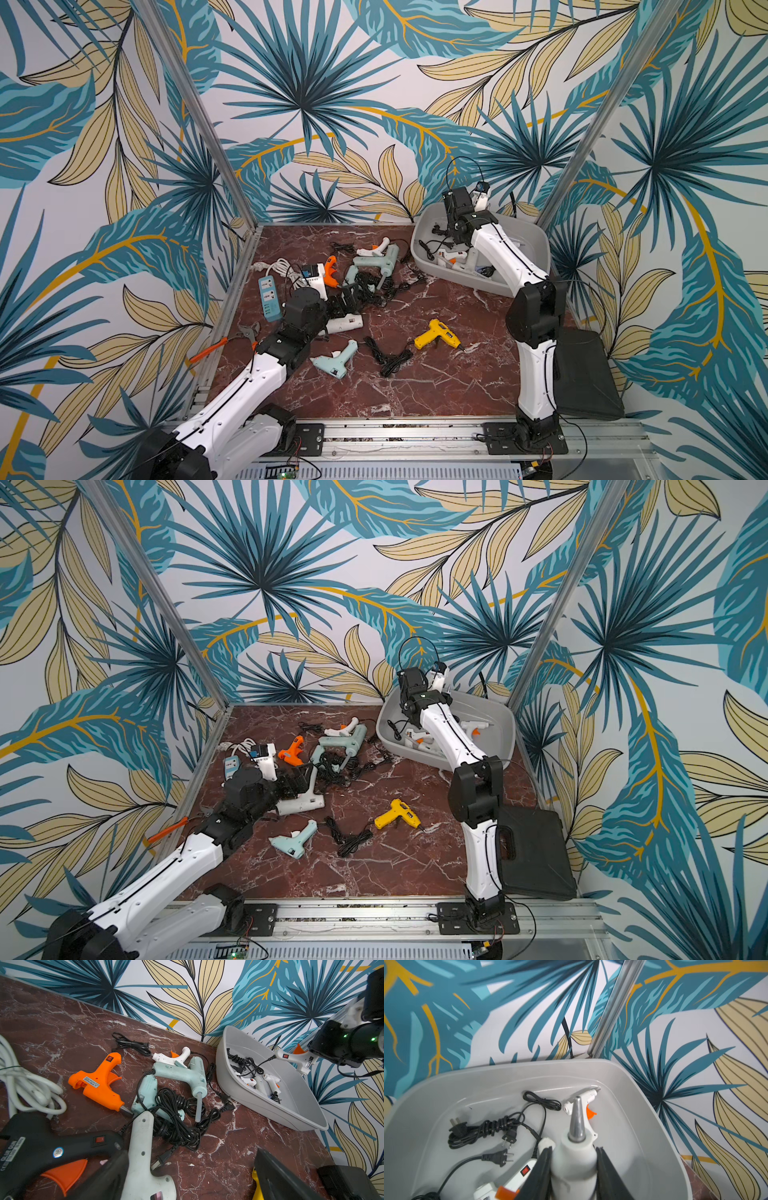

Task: Put the hot melt glue gun into the storage box
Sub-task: Place the hot melt adhesive gun in the storage box.

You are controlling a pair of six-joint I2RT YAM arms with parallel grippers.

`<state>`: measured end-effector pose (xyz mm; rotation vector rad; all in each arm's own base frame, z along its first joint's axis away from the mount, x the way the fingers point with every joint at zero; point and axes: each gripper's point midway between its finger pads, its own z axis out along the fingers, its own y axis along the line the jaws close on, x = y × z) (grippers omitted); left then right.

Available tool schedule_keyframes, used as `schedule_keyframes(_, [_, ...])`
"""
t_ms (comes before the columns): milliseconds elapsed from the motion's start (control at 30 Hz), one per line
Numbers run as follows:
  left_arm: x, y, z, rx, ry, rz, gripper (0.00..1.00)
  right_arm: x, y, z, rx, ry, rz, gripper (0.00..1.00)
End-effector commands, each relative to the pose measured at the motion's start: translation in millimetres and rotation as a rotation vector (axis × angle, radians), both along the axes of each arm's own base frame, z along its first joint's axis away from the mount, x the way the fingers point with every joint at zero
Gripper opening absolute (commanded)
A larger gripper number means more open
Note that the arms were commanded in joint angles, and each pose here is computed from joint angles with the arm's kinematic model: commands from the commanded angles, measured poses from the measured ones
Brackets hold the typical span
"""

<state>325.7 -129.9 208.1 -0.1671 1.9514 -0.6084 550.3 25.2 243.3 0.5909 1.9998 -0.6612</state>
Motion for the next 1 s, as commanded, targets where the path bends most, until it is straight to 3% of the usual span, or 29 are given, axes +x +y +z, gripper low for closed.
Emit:
schedule_keyframes(0, [-4,4,-3,0.018,0.001,-0.004,1.0,-1,-14,-3,0.066,-0.037,-0.031,0.0])
schedule_keyframes(400, [-4,4,-4,0.014,0.003,-0.004,1.0,9,-38,-95,0.185,0.131,-0.029,0.05])
schedule_keyframes(667, [-4,4,-5,0.017,0.008,-0.001,1.0,10,-53,-141,0.307,0.206,-0.051,0.13])
schedule_keyframes(800, [-3,4,-4,0.016,0.004,0.0,1.0,10,-57,-155,0.356,0.233,-0.053,0.21])
schedule_keyframes(967, [-3,3,-5,0.01,0.009,-0.002,1.0,11,-58,-164,0.392,0.257,-0.05,0.4])
